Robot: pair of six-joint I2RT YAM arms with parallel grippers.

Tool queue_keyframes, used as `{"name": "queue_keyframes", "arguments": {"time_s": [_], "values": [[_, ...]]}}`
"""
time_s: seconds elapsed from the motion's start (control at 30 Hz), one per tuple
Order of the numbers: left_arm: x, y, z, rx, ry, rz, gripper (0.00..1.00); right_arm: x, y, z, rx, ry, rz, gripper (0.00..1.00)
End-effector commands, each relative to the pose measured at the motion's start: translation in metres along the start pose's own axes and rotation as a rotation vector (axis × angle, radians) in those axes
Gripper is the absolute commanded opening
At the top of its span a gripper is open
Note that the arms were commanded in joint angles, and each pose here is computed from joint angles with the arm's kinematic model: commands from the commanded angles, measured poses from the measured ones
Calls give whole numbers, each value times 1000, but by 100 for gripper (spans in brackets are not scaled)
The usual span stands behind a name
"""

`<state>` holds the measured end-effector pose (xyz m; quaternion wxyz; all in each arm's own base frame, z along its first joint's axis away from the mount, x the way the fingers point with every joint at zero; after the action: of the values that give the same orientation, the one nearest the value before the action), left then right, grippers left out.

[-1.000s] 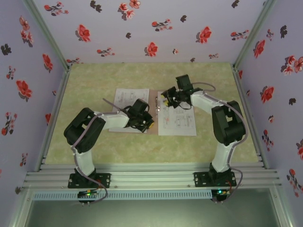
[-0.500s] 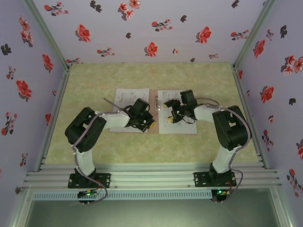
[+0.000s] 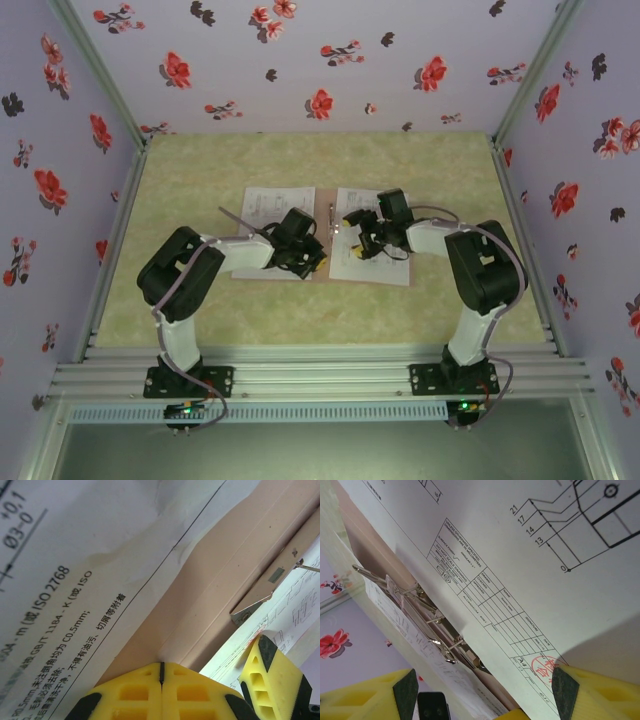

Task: Put the files into the folder

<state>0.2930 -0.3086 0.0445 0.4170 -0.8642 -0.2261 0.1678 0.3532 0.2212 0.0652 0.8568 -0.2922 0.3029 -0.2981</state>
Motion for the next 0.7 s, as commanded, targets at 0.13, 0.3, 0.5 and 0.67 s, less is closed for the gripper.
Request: {"name": "queue_keyframes", "arguments": {"time_s": [0.13,0.3,0.5,0.67], "values": [[-2,11,21,85,2,2,0,-7,-25,30,-18,-100,-14,73],[-2,10,20,83,4,1,0,14,-29,34,-19,-63,-92,66],[-2,9,22,90,7,3,0,60,-23,62,-13,-72,-164,59],[-2,10,24,93,10,3,0,93,-25,80,-77,-136,-203,59]]}}
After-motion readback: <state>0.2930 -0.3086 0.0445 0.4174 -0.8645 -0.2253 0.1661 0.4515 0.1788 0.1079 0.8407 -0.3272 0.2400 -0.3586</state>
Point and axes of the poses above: each hand's point on the last joint's axis, 136 mm out from that joint toward the fingers, its own y axis out along the fingers, its own z axis along the line the jaws close on, x = y × z, the point moved 3 cm from there along -y, back along the fingers, and after that the axes turned 5 degrees about y, right-handed, at the moved point
